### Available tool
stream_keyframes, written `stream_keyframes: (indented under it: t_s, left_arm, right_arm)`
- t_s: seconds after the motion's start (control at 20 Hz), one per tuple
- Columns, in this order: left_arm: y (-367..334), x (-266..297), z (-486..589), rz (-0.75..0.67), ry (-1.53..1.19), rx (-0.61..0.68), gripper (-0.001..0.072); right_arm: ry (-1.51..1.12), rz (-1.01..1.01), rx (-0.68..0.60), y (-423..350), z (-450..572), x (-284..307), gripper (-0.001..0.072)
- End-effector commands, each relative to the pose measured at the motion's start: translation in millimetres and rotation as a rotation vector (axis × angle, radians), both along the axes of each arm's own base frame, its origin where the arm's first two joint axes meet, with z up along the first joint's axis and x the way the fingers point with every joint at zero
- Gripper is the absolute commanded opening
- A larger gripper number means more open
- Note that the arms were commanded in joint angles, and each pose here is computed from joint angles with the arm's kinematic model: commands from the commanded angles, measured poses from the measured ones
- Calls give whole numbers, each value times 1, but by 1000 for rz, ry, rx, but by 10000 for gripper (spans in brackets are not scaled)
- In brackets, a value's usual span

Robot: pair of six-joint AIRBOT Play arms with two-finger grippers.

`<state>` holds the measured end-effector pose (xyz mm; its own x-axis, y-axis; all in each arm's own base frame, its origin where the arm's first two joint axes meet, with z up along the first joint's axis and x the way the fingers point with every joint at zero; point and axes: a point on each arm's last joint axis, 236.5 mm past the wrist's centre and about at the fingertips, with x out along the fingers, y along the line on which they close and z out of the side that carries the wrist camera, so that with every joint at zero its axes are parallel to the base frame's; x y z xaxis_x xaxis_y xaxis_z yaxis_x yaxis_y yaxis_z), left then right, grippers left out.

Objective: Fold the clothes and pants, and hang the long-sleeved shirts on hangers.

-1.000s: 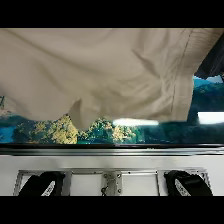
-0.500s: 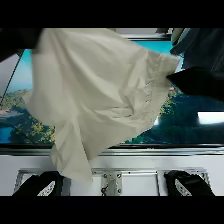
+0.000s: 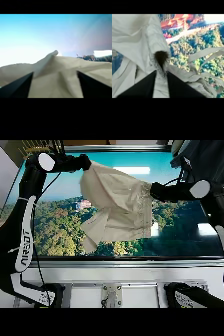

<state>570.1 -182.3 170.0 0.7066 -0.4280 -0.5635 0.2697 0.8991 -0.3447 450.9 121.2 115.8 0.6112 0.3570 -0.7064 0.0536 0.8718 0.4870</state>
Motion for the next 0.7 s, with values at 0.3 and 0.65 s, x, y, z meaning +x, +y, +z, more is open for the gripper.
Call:
stream_keyframes:
  t_s: [0.3,0.65]
  left_arm:
    - [94,-115,-139,103,610,41,681]
    - [56,-221,-269,266,879,-296,680]
  right_arm:
    - [-140,25,-58,-9,34,3,627]
    - [-240,43,-58,-10,88,-28,628]
